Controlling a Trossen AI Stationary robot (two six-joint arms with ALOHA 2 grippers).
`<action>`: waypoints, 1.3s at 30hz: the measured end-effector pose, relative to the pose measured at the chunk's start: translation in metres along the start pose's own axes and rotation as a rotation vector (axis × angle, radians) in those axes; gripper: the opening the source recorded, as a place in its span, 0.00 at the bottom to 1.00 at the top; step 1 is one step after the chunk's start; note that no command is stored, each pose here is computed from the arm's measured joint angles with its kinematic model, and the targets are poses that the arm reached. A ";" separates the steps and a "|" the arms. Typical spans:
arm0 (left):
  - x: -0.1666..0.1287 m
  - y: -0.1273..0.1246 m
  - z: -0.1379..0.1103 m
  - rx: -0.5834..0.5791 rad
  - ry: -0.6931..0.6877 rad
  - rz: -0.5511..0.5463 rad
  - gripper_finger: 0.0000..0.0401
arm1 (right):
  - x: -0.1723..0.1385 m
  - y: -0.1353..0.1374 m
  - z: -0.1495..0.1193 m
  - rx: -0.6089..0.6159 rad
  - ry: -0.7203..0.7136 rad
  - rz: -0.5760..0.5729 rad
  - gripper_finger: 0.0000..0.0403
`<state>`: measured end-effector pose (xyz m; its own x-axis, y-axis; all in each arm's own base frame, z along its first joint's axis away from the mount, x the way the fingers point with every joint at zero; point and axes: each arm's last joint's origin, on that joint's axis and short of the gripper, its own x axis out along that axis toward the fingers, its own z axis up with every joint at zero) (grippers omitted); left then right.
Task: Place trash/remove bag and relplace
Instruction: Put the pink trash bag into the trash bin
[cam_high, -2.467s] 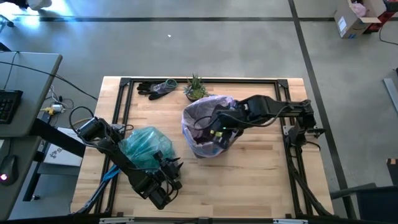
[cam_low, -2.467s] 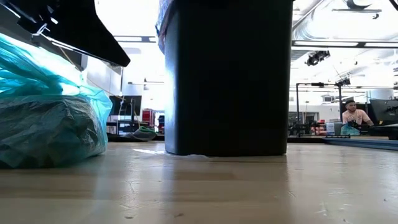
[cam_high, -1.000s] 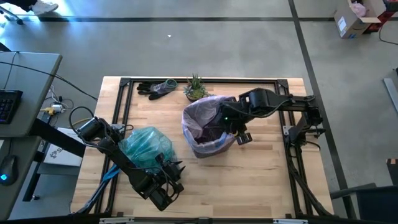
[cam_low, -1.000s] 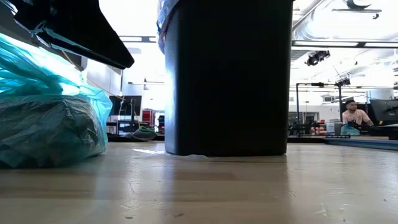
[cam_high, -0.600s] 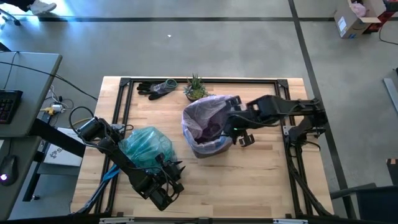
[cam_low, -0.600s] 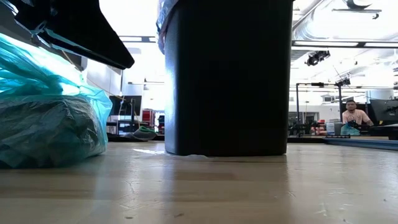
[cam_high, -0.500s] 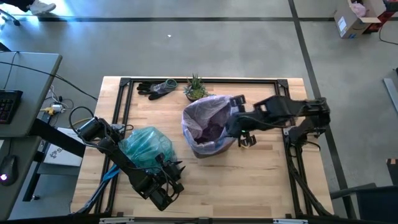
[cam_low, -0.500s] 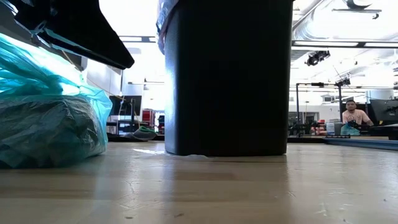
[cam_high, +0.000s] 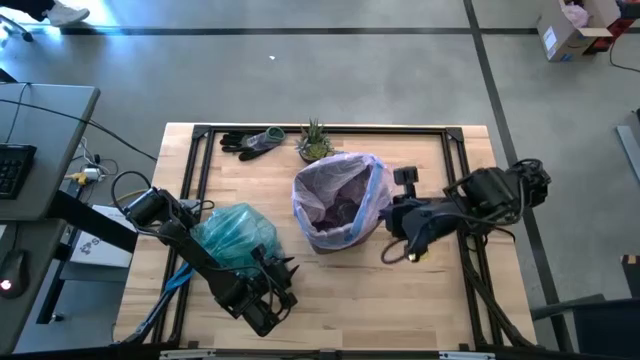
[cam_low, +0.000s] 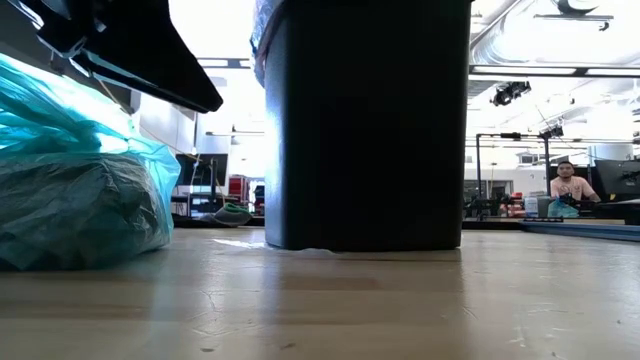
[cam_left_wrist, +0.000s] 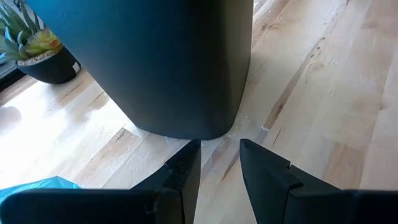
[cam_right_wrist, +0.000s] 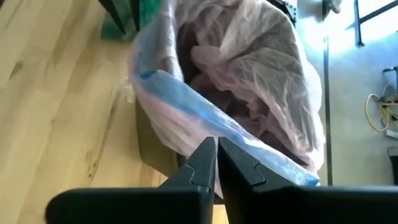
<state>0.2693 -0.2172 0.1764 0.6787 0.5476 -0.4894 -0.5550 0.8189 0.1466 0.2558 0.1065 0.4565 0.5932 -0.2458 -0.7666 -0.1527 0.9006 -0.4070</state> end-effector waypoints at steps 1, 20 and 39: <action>0.000 0.000 0.000 0.006 0.000 0.000 0.24 | 0.001 0.002 0.001 -0.003 -0.002 0.001 0.01; 0.004 -0.003 0.003 -0.017 0.018 -0.027 0.24 | 0.053 -0.046 0.004 0.045 0.134 0.056 0.60; 0.004 -0.003 0.003 -0.011 0.021 -0.029 0.24 | 0.101 -0.081 -0.001 0.168 0.163 0.515 0.61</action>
<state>0.2751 -0.2171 0.1766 0.6844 0.5194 -0.5116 -0.5402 0.8326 0.1226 0.3268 0.0083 0.4116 0.3432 0.2006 -0.9176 -0.2540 0.9604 0.1149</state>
